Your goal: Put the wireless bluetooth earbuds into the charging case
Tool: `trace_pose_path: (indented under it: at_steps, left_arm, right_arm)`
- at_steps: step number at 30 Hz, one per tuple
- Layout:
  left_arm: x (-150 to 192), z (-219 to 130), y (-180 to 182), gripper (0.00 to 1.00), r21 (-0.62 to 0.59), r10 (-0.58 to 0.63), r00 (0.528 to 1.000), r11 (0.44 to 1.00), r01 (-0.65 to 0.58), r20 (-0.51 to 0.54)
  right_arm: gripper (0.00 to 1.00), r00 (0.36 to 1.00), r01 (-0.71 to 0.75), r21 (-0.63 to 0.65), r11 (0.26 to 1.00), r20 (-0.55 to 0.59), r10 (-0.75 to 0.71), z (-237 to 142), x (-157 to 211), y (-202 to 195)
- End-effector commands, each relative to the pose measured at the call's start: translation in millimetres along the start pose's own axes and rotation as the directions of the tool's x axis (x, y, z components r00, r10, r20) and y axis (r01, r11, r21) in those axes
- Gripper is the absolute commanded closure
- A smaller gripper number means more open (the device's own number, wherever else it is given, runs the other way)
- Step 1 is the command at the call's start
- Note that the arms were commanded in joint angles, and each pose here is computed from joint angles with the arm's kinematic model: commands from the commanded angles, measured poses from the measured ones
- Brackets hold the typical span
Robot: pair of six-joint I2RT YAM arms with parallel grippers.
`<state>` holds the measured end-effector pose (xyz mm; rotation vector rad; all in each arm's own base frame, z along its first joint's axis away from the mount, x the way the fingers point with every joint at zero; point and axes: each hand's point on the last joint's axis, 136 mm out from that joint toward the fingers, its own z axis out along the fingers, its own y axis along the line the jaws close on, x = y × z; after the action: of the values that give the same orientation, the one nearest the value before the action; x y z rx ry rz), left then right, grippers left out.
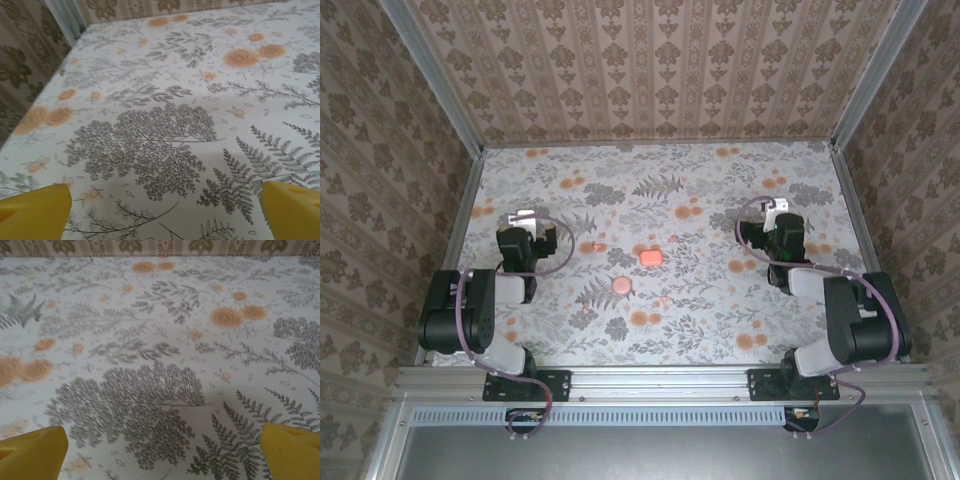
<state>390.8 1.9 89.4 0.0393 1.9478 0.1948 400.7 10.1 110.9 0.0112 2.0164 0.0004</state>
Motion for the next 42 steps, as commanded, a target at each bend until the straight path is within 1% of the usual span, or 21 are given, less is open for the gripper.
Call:
trace_pose_path:
  at_steps: [1, 3, 5, 6, 7, 9, 12, 13, 15, 16, 19, 20, 22, 25, 27, 31, 32, 34, 36, 40, 42]
  left_arm:
    - [-32.8, -16.0, 8.9, 0.03, -0.143, 0.057, 0.997, 0.989, -0.048, 0.053]
    - [-46.5, -26.1, 1.8, 0.04, -0.141, 0.083, 0.996, 0.987, -0.080, 0.015]
    - [-62.7, -34.6, -5.6, 0.06, -0.092, 0.050, 0.999, 0.994, -0.050, -0.003]
    - [-68.8, -39.6, -13.4, 0.07, -0.037, 0.029, 0.999, 0.999, -0.030, -0.016]
    - [-73.9, -44.7, -24.1, 0.10, 0.033, 0.032, 0.999, 0.999, -0.030, -0.036]
    - [-81.8, -58.5, -41.0, 0.15, 0.112, 0.005, 0.995, 0.994, 0.006, -0.096]
    - [-88.6, -85.1, -82.7, 0.17, 0.250, 0.039, 0.989, 0.968, -0.002, -0.142]
    - [-89.3, -96.9, -102.5, 0.17, 0.328, 0.064, 0.985, 0.944, -0.009, -0.158]
    - [-83.4, -118.5, -134.5, 0.18, 0.438, 0.118, 0.971, 0.899, -0.015, -0.210]
    - [-76.9, -127.6, -146.2, 0.19, 0.482, 0.155, 0.956, 0.876, -0.016, -0.248]
    - [-56.4, -152.3, -168.1, 0.21, 0.559, 0.274, 0.899, 0.828, -0.040, -0.342]
    - [-49.5, -160.0, -173.4, 0.24, 0.577, 0.318, 0.877, 0.815, -0.059, -0.360]
    - [-37.8, -172.2, -183.0, 0.24, 0.616, 0.384, 0.843, 0.784, -0.082, -0.377]
    - [-18.4, -181.7, -191.7, 0.24, 0.652, 0.472, 0.779, 0.750, -0.110, -0.413]
    - [-2.4, -183.0, -195.0, 0.24, 0.669, 0.531, 0.724, 0.732, -0.130, -0.440]
    - [32.6, -181.5, -200.0, 0.26, 0.688, 0.646, 0.580, 0.700, -0.190, -0.497]
    - [38.5, -180.5, -202.1, 0.27, 0.692, 0.660, 0.555, 0.695, -0.197, -0.506]
    - [45.3, -178.7, -209.9, 0.27, 0.704, 0.674, 0.534, 0.684, -0.192, -0.510]
    - [47.1, -176.4, -216.3, 0.27, 0.711, 0.678, 0.534, 0.678, -0.188, -0.506]
    - [43.5, -168.8, -218.2, 0.27, 0.696, 0.676, 0.536, 0.687, -0.211, -0.505]
    - [43.9, -166.2, -220.7, 0.27, 0.697, 0.672, 0.538, 0.689, -0.201, -0.509]
  right_arm:
    - [0.00, 0.998, -0.035, 0.003, 0.999, -0.050, 0.035, -25.2, -30.8, 7.5]
    - [0.00, 0.994, -0.051, 0.004, 0.999, -0.093, 0.051, -43.5, -41.3, 17.5]
    - [0.00, 0.986, -0.108, 0.060, 0.992, -0.120, 0.115, -64.2, -49.6, 22.0]
    - [0.00, 0.982, -0.139, 0.046, 0.989, -0.126, 0.143, -75.1, -54.3, 32.6]
    - [0.00, 0.979, -0.157, 0.012, 0.988, -0.132, 0.157, -85.5, -55.4, 46.2]
    - [0.00, 0.972, -0.196, -0.030, 0.980, -0.140, 0.190, -102.8, -52.0, 66.2]
    - [0.00, 0.928, -0.334, -0.094, 0.938, -0.206, 0.310, -121.4, -32.9, 93.8]
    - [0.00, 0.913, -0.372, -0.123, 0.920, -0.229, 0.338, -126.1, -25.0, 104.9]
    - [0.00, 0.902, -0.397, -0.185, 0.899, -0.258, 0.346, -134.2, -11.9, 125.1]
    - [0.00, 0.899, -0.405, -0.202, 0.892, -0.268, 0.348, -138.3, -5.6, 132.4]
    - [0.00, 0.893, -0.412, -0.254, 0.875, -0.301, 0.334, -150.3, 18.6, 150.9]
    - [0.00, 0.890, -0.416, -0.273, 0.867, -0.315, 0.328, -153.4, 27.7, 157.6]
    - [0.00, 0.892, -0.416, -0.315, 0.853, -0.327, 0.314, -158.9, 38.8, 171.0]
    - [0.00, 0.901, -0.403, -0.339, 0.850, -0.308, 0.304, -162.2, 42.1, 179.8]
    - [0.00, 0.903, -0.400, -0.357, 0.844, -0.314, 0.295, -164.2, 42.2, 183.5]
    - [0.00, 0.902, -0.399, -0.400, 0.825, -0.332, 0.275, -167.8, 45.8, 190.6]
    - [0.00, 0.903, -0.399, -0.430, 0.810, -0.337, 0.266, -170.5, 45.4, 195.5]
    - [0.00, 0.907, -0.396, -0.483, 0.781, -0.339, 0.250, -176.4, 42.9, 203.3]
    - [0.00, 0.909, -0.397, -0.507, 0.765, -0.332, 0.252, -180.6, 38.3, 205.0]
    - [0.00, 0.914, -0.387, -0.487, 0.783, -0.315, 0.256, -183.2, 37.3, 195.2]
    - [0.00, 0.915, -0.384, -0.478, 0.790, -0.312, 0.256, -184.5, 39.5, 189.8]
